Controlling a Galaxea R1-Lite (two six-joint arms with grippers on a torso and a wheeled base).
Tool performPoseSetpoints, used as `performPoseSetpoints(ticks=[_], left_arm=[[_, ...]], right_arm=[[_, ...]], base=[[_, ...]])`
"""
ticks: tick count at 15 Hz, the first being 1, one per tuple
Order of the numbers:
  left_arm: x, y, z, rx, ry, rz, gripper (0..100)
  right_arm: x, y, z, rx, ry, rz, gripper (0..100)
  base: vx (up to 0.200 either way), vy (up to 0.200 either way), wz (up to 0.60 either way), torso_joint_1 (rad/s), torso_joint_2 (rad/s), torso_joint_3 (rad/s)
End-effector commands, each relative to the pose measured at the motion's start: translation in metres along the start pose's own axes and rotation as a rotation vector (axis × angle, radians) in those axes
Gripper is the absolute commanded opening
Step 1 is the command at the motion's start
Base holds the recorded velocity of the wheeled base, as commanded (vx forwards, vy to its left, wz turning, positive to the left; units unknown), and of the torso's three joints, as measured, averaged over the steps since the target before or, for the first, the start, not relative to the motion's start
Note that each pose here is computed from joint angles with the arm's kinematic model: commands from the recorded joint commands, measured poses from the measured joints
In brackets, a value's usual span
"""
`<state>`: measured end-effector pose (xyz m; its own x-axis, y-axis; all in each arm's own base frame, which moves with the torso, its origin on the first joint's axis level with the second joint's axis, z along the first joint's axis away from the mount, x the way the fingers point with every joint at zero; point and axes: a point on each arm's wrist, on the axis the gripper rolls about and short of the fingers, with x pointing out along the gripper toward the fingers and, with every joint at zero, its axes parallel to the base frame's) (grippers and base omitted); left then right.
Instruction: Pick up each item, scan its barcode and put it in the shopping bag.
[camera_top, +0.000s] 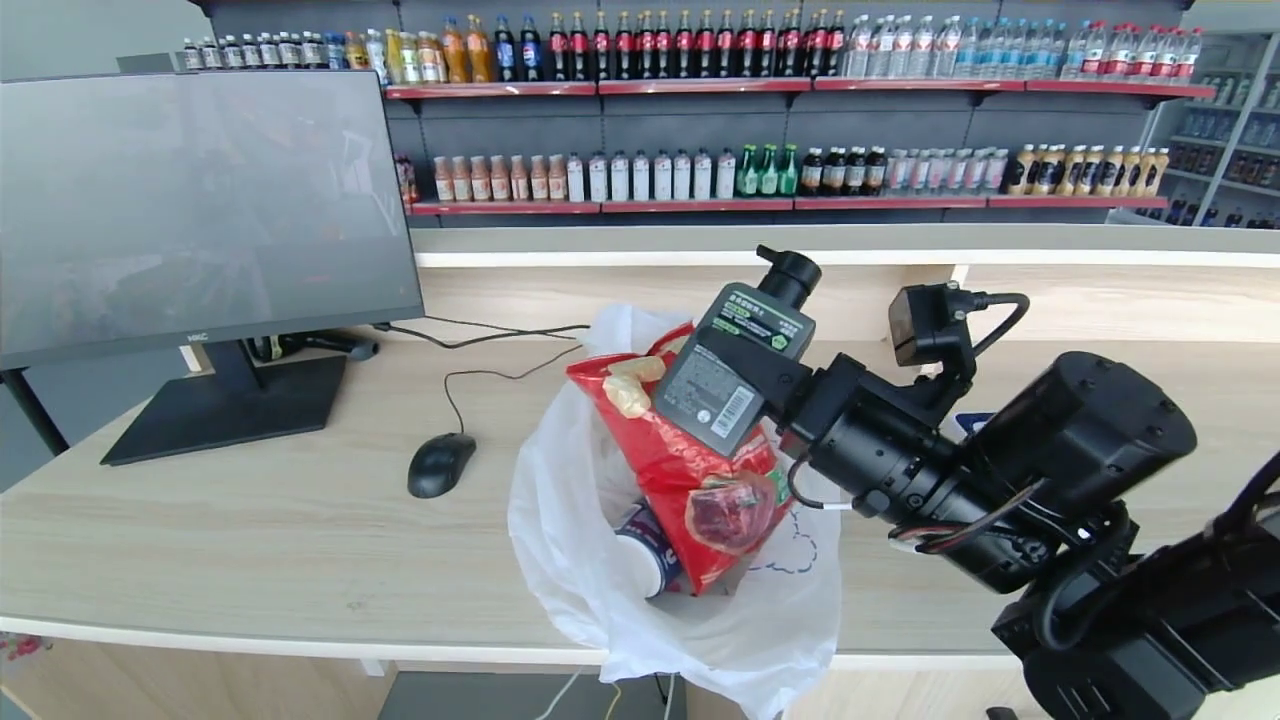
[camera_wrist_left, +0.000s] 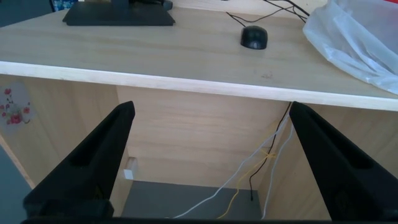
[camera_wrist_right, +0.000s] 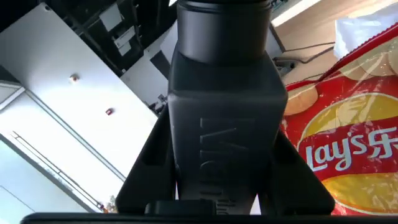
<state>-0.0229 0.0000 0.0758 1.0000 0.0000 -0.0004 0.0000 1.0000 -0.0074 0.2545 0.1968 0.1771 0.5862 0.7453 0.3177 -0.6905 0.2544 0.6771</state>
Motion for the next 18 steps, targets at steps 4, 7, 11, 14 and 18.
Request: performPoseSetpoints(ticks=[4,7,11,14,18], left_arm=[[0.000,0.000,0.000,-0.002,0.000,0.000,100],[0.000,0.000,0.000,-0.002,0.000,0.000,100],[0.000,0.000,0.000,0.000,0.000,0.000,100],[0.000,0.000,0.000,0.001,0.000,0.000,100],[0.000,0.000,0.000,0.000,0.000,0.000,100]], right_arm=[[0.006,-0.029,-0.014,0.051,0.032,-0.069,0],[0.005,-0.031,-0.019,0.053,0.046,-0.080,0],[0.006,-0.037,-0.022,0.059,0.053,-0.097,0],[0.003,-0.040,-0.025,0.062,0.061,-0.112,0],[-0.002,-0.053,-0.032,0.064,0.085,-0.160,0]], base=[[0.000,0.000,0.00,0.000,0.00,0.000],[0.000,0.000,0.00,0.000,0.00,0.000],[0.000,0.000,0.00,0.000,0.00,0.000],[0.000,0.000,0.00,0.000,0.00,0.000],[0.000,0.000,0.00,0.000,0.00,0.000]])
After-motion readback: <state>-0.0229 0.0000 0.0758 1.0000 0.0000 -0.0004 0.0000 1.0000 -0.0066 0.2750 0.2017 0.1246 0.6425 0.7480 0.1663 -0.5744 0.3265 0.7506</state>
